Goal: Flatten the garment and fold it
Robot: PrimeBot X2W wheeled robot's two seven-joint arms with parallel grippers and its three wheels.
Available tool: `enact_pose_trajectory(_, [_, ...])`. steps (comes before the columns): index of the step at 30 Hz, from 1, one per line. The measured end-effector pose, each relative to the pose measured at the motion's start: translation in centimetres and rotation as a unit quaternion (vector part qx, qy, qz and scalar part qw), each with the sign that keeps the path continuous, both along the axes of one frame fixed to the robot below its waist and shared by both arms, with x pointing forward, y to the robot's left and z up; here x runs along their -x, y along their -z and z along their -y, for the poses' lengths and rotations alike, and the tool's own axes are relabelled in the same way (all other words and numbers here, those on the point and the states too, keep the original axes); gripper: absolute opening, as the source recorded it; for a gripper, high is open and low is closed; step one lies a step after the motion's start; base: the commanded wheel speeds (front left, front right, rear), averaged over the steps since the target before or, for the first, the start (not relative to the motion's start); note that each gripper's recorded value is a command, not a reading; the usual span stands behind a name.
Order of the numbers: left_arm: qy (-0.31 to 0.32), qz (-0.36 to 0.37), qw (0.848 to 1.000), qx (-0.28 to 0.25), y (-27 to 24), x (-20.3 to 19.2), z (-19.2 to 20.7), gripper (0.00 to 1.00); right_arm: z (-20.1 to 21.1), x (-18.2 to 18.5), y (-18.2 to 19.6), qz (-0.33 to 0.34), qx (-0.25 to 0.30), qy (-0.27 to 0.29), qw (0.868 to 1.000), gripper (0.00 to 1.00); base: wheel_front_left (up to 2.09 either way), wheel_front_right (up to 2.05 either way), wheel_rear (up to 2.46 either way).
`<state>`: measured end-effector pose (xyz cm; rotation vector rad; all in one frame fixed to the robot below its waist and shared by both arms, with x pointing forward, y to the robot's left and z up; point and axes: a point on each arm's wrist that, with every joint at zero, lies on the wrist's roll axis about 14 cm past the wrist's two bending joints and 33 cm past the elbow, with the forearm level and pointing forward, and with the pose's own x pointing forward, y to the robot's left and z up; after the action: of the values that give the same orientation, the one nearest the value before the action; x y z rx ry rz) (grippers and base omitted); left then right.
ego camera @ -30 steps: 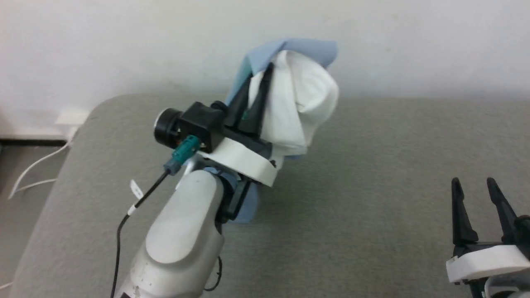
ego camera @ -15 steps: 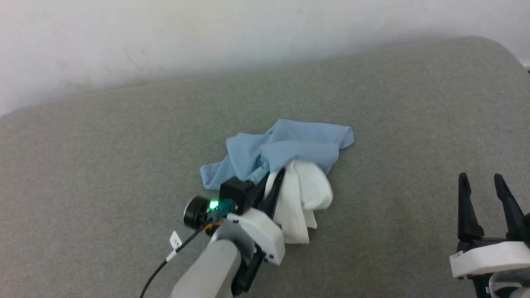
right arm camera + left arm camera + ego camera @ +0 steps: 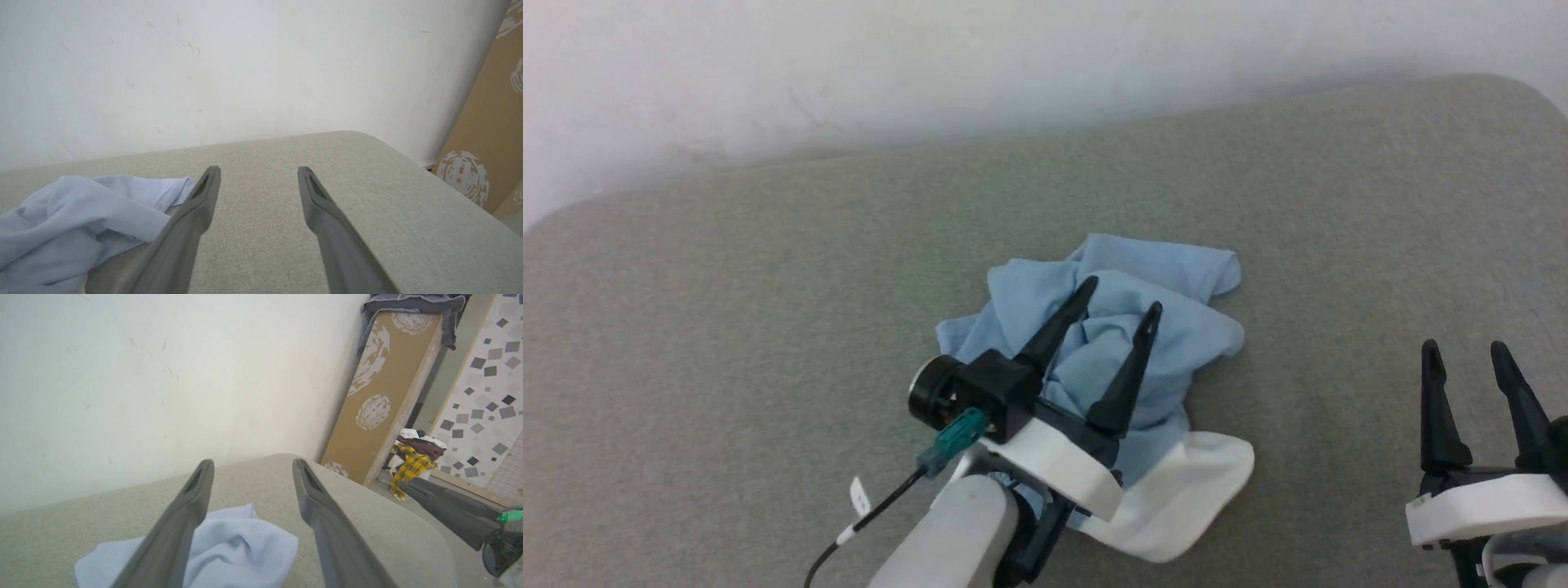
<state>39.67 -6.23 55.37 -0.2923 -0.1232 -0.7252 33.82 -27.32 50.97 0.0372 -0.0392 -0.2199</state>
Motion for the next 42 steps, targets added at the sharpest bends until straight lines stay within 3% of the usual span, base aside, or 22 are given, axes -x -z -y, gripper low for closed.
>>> enact_pose_trajectory(9, [-0.154,0.027,0.988,0.003,-1.9,-1.1,-8.6,1.00,-2.1,-0.7,-1.1,0.014,-0.003,-0.035,0.999,1.00,0.00,0.00,0.00])
enact_pose_trajectory(16, [-0.289,-0.005,0.957,-0.019,0.5,-0.6,-17.7,1.00,-3.0,-0.3,-1.8,0.023,-0.002,-0.050,0.998,1.00,0.00,0.00,0.00])
enact_pose_trajectory(22, [-0.355,-0.032,0.933,-0.042,2.7,1.4,-23.1,1.00,-3.9,0.2,-2.0,0.024,-0.003,-0.063,0.998,1.00,0.00,0.00,0.00])
enact_pose_trajectory(33, [-0.378,-0.054,0.923,-0.042,4.1,2.9,-24.7,1.00,-4.8,-0.3,-0.6,-0.005,-0.021,-0.077,0.997,1.00,0.00,0.00,0.00])
enact_pose_trajectory(42, [-0.372,-0.052,0.926,-0.025,3.7,1.1,-23.7,1.00,-6.9,-7.2,2.7,-0.108,-0.064,-0.117,0.985,1.00,0.00,0.00,0.00])
